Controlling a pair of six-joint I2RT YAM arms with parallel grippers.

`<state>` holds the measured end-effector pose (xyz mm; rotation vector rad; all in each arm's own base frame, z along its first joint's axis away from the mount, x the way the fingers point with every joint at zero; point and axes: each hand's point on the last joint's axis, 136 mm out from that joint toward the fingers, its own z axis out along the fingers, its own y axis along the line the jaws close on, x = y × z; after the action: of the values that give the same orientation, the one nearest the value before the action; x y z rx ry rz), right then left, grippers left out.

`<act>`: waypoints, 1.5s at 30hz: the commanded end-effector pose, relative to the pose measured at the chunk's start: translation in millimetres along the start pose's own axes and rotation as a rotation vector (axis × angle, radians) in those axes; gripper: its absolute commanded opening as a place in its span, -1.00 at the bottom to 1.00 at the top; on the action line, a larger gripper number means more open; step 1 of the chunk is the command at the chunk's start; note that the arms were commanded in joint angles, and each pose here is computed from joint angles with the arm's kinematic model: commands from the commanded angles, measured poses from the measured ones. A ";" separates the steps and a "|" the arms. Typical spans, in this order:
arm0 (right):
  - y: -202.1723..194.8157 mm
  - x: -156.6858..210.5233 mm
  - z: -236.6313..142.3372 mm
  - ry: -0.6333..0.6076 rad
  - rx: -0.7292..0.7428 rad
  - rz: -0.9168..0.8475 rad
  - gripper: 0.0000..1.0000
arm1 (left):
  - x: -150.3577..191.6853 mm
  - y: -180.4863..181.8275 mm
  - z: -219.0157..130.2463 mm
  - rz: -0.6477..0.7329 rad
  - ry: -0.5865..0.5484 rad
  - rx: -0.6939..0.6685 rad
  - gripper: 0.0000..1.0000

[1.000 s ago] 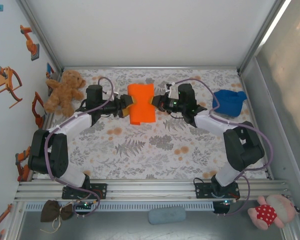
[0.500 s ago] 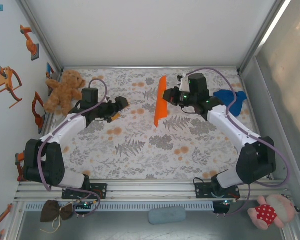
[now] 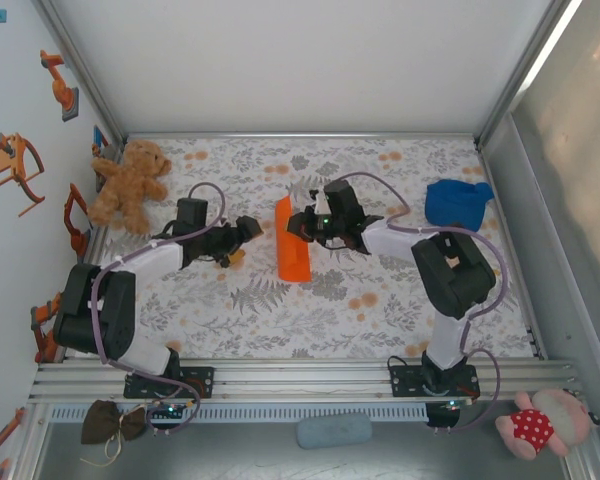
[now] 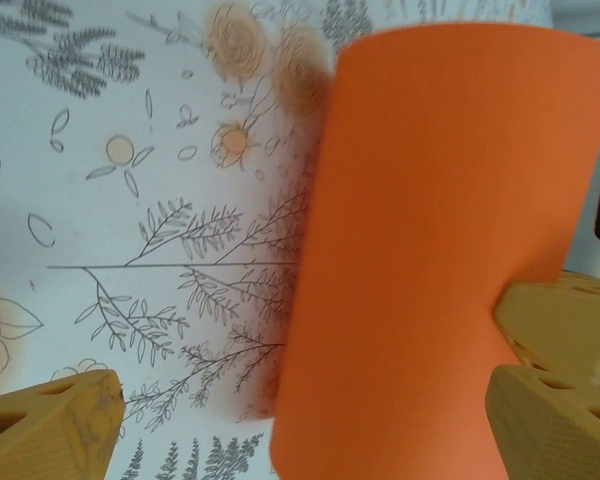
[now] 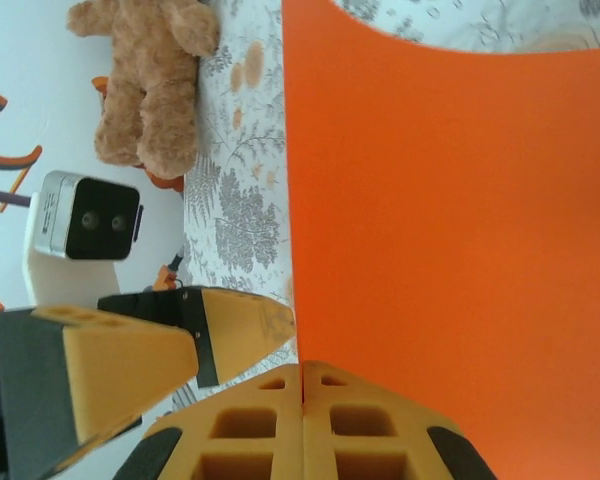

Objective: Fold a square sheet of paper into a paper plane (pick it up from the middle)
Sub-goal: First fold in half a square sheet of paper at the center of the table.

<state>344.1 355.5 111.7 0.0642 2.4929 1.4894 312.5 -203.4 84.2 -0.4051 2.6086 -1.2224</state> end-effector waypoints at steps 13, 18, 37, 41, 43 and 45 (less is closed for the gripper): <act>-59.2 9.3 24.0 0.010 0.063 0.055 -0.96 | 20.0 9.6 46.1 0.044 0.074 -0.109 0.62; -59.0 7.4 27.7 0.030 0.067 0.040 -0.95 | 18.7 6.7 53.3 0.051 0.083 -0.123 0.48; -60.1 -6.1 5.1 -0.008 0.185 -0.034 -0.38 | 19.7 43.4 71.7 0.030 0.099 -0.335 -0.23; -61.0 -14.0 -16.8 -0.061 0.288 -0.077 -0.30 | 22.9 57.5 72.6 0.032 0.113 -0.388 -0.29; -62.1 -15.4 -24.8 -0.079 0.325 -0.093 -0.30 | 24.8 61.4 73.5 0.029 0.120 -0.403 -0.29; -63.2 -15.8 -29.5 -0.090 0.346 -0.100 -0.30 | 27.3 66.6 76.5 0.016 0.129 -0.424 -0.29</act>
<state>351.2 311.9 64.3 0.0805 2.6221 1.1151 319.8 -237.8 17.5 -0.3725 2.8583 -0.8577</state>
